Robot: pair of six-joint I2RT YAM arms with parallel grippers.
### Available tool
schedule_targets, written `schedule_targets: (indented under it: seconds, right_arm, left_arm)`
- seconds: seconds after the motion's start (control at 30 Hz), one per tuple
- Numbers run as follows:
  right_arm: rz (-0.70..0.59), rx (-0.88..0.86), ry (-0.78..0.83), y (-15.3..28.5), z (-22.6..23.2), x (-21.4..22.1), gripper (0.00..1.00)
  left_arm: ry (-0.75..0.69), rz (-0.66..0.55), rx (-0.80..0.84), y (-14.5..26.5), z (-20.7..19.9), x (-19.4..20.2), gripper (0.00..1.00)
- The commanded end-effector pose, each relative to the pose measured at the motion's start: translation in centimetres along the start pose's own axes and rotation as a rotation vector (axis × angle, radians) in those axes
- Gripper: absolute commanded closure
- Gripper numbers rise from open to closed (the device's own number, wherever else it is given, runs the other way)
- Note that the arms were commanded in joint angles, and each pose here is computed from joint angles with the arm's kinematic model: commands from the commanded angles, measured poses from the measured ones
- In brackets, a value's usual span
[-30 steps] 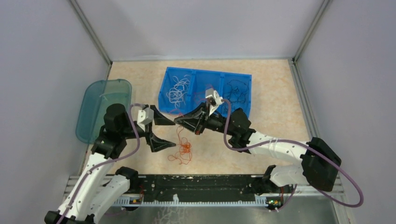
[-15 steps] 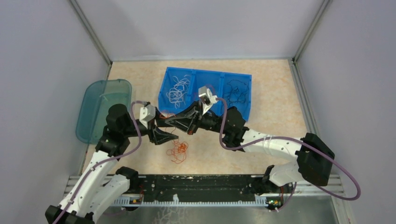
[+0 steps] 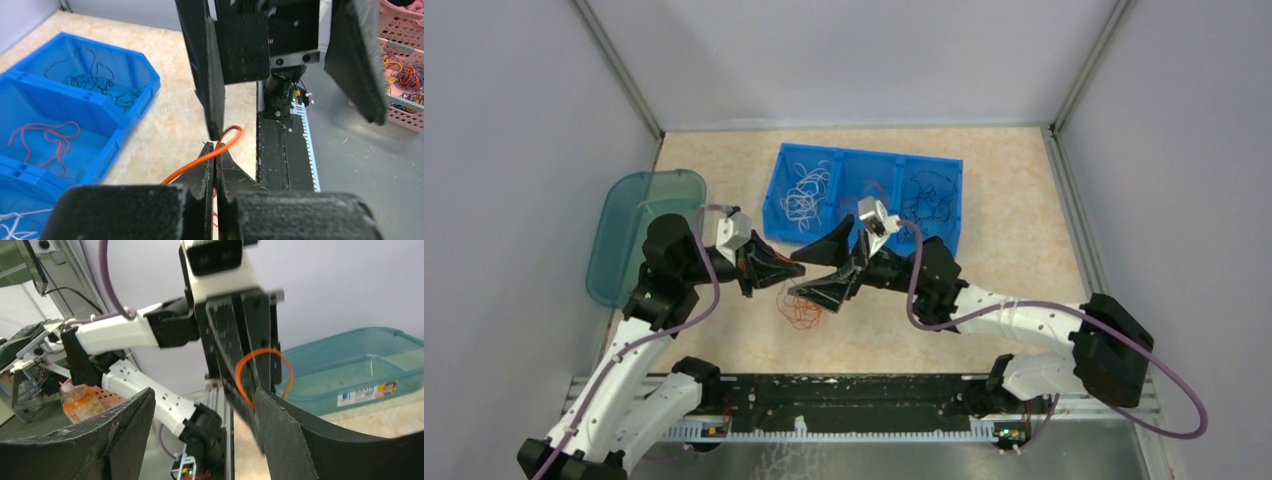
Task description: Untangle the cables
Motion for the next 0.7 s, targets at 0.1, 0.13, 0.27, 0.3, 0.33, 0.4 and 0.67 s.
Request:
schedule_targets:
  seconds: [0.1, 0.13, 0.27, 0.3, 0.33, 0.4, 0.67]
  right_arm:
    - [0.005, -0.029, 0.017, 3.9, 1.5, -0.1, 0.26]
    - [0.015, -0.029, 0.013, 4.1, 1.4, 0.3, 0.28]
    - [0.040, -0.034, -0.010, 3.9, 0.5, 1.2, 0.35]
    - [0.040, -0.040, -0.018, 3.8, 0.3, 1.3, 0.38]
    - [0.036, -0.054, -0.021, 3.6, 0.3, 1.1, 0.40]
    - [0.047, -0.089, -0.029, 3.1, 0.3, 1.5, 0.46]
    - [0.079, -0.226, -0.113, 2.0, 1.2, 2.9, 0.53]
  left_arm:
    - [-0.039, -0.067, 0.056, -0.2, -1.6, -4.3, 1.00]
    - [-0.033, -0.067, 0.067, -0.2, -1.8, -4.5, 1.00]
    - [-0.006, -0.056, 0.124, -0.2, -2.7, -5.4, 1.00]
    - [-0.002, -0.052, 0.140, -0.2, -3.0, -5.6, 1.00]
    - [0.003, -0.048, 0.150, -0.2, -3.2, -5.8, 1.00]
    - [0.004, -0.047, 0.159, -0.1, -3.5, -6.0, 1.00]
    - [0.000, -0.046, 0.172, 0.0, -3.9, -6.2, 1.00]
Point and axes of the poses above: each gripper's point midway between its finger pads, its own y axis back along the fingers, its own z axis along the line the jaws close on, x = y × z, the point moved 1 cm from there along y, back along the fingers, and after that the axes turned 7 degrees about y, right-handed, at the moved point
